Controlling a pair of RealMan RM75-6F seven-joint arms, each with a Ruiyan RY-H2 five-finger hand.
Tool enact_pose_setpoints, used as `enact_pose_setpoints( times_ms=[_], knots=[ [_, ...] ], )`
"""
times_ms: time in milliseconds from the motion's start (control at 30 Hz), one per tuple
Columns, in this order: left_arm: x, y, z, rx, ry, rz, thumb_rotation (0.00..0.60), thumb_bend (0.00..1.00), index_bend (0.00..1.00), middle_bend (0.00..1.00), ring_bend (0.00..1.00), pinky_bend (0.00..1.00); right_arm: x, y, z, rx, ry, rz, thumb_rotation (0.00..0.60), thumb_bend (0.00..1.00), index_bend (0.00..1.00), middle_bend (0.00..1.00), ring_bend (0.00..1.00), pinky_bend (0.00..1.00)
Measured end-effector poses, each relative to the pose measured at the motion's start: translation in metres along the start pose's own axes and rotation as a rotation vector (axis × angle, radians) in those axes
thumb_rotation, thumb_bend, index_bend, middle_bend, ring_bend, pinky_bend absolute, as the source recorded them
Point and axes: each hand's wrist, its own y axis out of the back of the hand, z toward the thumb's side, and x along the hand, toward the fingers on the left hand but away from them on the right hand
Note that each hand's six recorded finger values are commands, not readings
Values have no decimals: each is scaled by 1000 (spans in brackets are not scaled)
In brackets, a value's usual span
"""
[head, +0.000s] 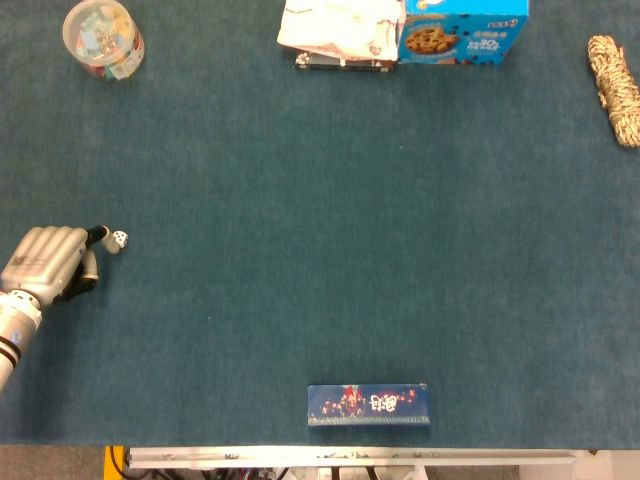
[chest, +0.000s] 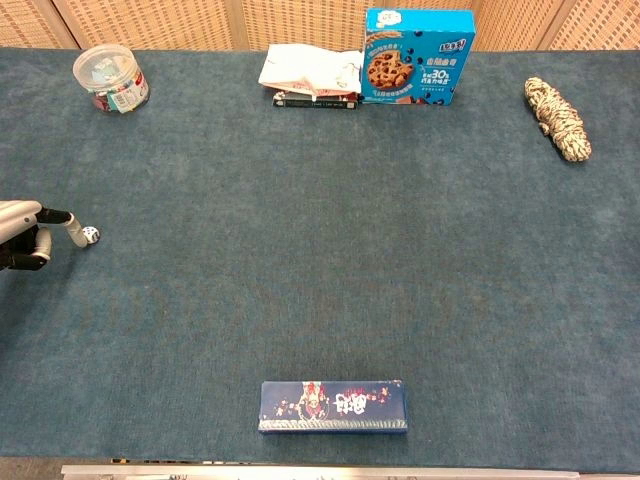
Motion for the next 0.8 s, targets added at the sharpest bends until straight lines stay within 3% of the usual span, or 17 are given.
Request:
enact_pose_setpoints(
  times_ms=[800],
  knots=[
    [10, 12, 17, 13, -25, 16, 600, 998, 355, 1000, 1000, 1000, 0, 2, 0, -10, 2, -3, 600, 223, 799, 608, 534, 773]
  ],
)
